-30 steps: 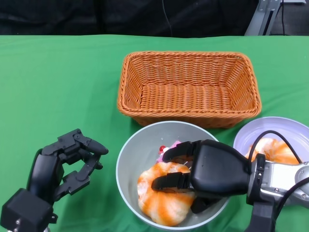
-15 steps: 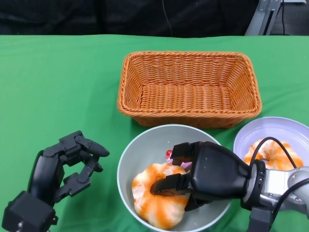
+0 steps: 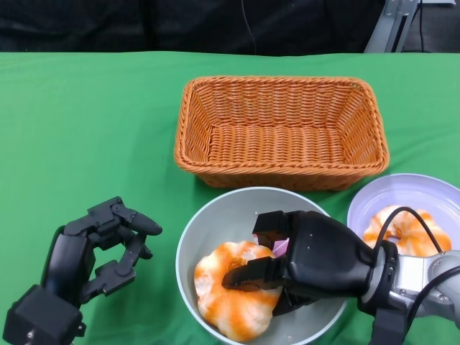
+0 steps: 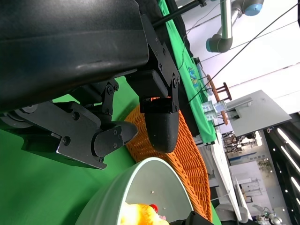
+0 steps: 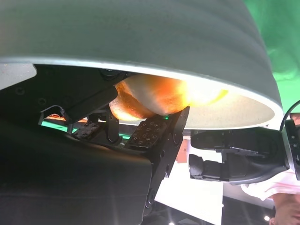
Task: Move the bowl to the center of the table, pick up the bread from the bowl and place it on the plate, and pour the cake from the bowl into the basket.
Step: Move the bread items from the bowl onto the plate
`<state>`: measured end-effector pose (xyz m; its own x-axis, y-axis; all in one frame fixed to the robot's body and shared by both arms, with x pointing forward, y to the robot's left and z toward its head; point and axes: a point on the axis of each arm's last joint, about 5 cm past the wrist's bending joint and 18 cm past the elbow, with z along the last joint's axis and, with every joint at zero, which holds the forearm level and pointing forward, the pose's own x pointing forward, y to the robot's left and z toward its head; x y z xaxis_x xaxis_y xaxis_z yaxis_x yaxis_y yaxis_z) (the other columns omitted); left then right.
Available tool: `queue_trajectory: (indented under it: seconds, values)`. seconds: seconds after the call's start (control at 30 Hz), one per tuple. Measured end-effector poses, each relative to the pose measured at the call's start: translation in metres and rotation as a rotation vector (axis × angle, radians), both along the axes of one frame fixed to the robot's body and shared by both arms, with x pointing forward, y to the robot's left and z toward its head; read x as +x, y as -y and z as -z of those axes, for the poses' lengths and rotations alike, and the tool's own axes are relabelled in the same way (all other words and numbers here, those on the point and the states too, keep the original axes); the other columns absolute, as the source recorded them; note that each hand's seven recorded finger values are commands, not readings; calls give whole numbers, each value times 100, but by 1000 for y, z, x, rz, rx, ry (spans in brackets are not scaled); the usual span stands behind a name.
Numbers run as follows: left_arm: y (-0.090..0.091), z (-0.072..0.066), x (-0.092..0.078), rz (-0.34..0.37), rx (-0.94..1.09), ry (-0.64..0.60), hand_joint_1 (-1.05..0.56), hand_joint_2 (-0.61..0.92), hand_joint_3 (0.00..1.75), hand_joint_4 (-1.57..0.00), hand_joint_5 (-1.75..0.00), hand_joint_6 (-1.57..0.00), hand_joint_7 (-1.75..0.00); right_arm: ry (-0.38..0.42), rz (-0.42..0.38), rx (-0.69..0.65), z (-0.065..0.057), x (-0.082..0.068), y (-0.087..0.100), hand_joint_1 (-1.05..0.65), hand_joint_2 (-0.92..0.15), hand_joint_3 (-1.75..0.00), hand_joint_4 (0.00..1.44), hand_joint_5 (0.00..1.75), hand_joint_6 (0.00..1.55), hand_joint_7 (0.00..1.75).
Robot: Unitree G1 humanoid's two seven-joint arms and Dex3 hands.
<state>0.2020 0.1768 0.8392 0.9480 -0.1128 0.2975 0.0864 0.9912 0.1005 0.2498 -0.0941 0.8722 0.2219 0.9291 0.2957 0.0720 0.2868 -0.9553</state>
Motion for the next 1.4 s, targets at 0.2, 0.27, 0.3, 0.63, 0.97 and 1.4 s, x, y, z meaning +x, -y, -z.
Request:
queue_trajectory:
  seconds: [0.2,0.27,0.3,0.63,0.97,1.4]
  values:
    - [0,0,0,0,0,0,2,76,73,-77,-137,-81,-104,-1,5,47,0,0,-1,-33,-84,0,71,138,114,19]
    - [0,0,0,0,0,0,2,76,73,-77,-138,-81,-104,1,9,52,0,0,-1,-34,-83,0,73,137,113,20]
    - [0,0,0,0,0,0,2,77,72,-77,-138,-81,-104,4,12,55,0,0,-1,-34,-83,0,72,137,112,21]
    - [0,0,2,3,1,9,2,79,67,-75,-138,-81,-104,21,41,121,-2,4,1,-34,-78,0,77,118,103,38]
    - [0,1,3,3,-1,-5,3,78,69,-77,-139,-81,-105,49,74,166,-5,8,1,-26,-83,0,83,112,99,38]
    - [-1,2,3,-1,0,-15,4,76,72,-78,-136,-82,-103,59,119,362,-31,17,9,-24,-92,-8,74,118,82,70]
